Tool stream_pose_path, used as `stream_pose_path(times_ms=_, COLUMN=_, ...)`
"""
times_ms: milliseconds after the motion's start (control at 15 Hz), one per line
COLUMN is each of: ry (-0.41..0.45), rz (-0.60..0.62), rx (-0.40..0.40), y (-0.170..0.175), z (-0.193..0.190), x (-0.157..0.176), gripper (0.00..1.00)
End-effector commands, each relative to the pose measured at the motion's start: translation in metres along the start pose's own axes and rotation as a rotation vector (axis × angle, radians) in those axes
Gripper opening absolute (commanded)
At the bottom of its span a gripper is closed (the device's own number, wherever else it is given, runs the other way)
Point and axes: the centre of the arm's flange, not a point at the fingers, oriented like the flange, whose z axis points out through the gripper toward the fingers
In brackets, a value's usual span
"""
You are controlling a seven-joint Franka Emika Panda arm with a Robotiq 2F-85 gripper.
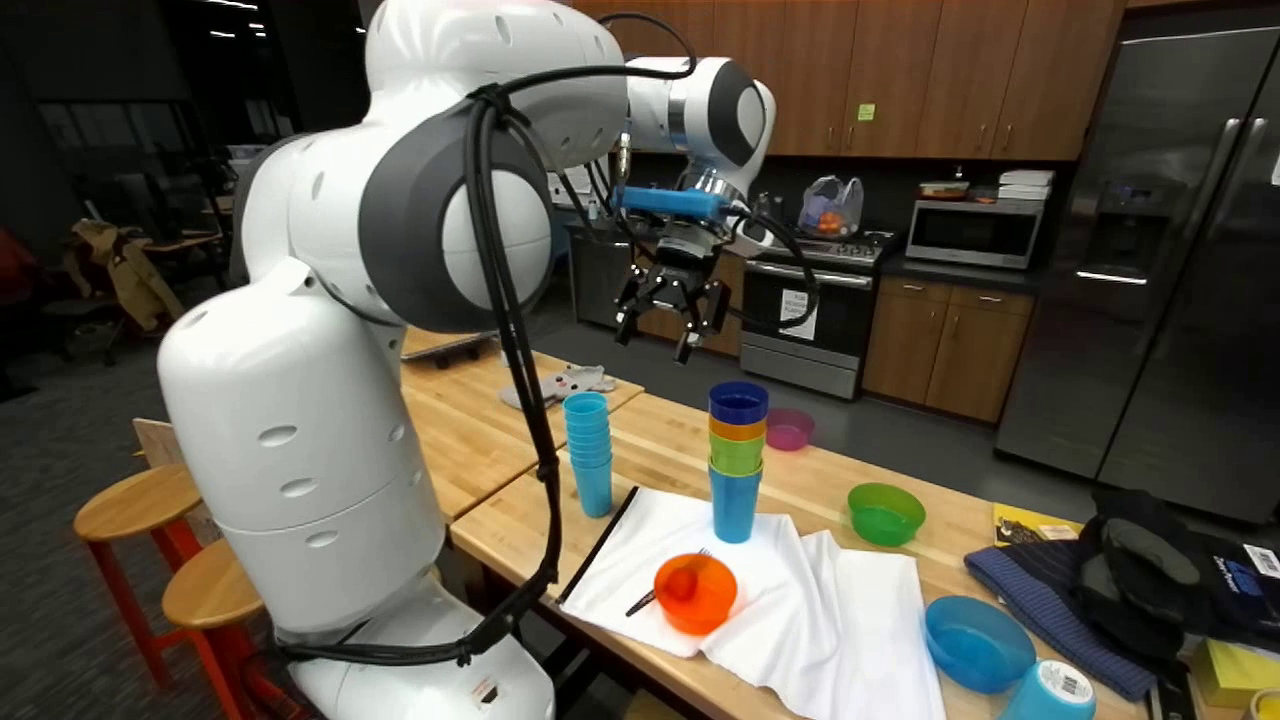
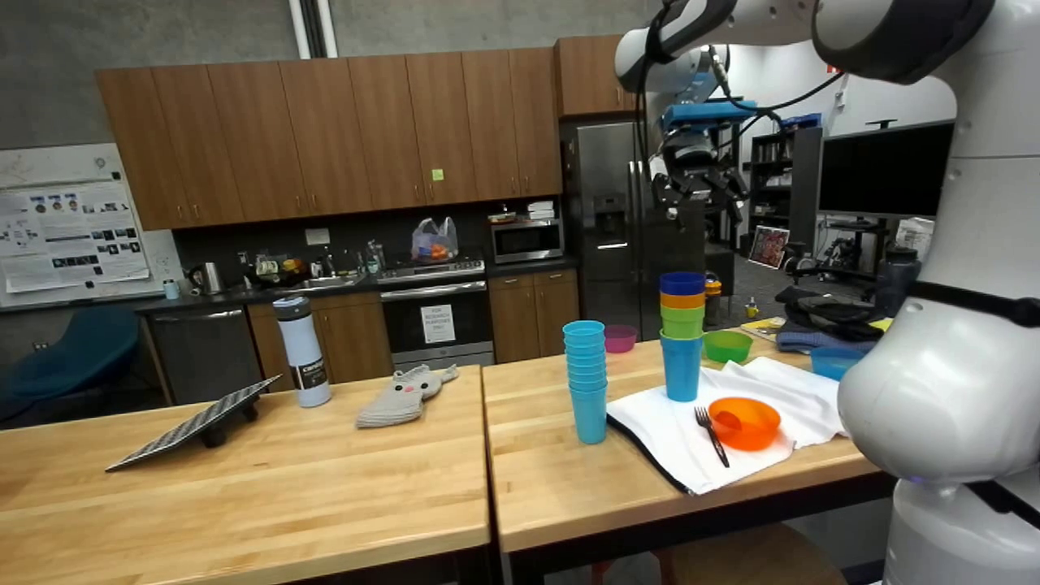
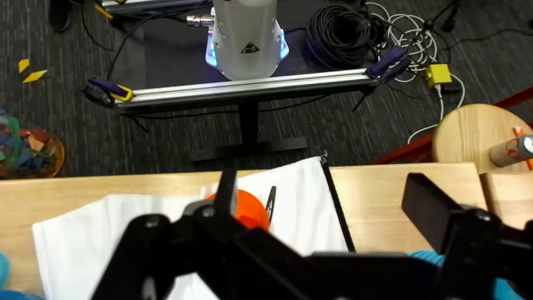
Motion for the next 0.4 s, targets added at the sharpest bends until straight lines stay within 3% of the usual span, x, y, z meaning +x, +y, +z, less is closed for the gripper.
stream_pose_path(times_ms=0, ry=0.008, rz=-0.025, rx=-0.016, y=-0.017, z=0.002, x=0.003, gripper=1.0)
stream_pose_path(times_ms=333, ry=0.003, rz=-0.029, rx=-0.024, y=-0.023, z=0.004, x=0.007, gripper=1.0)
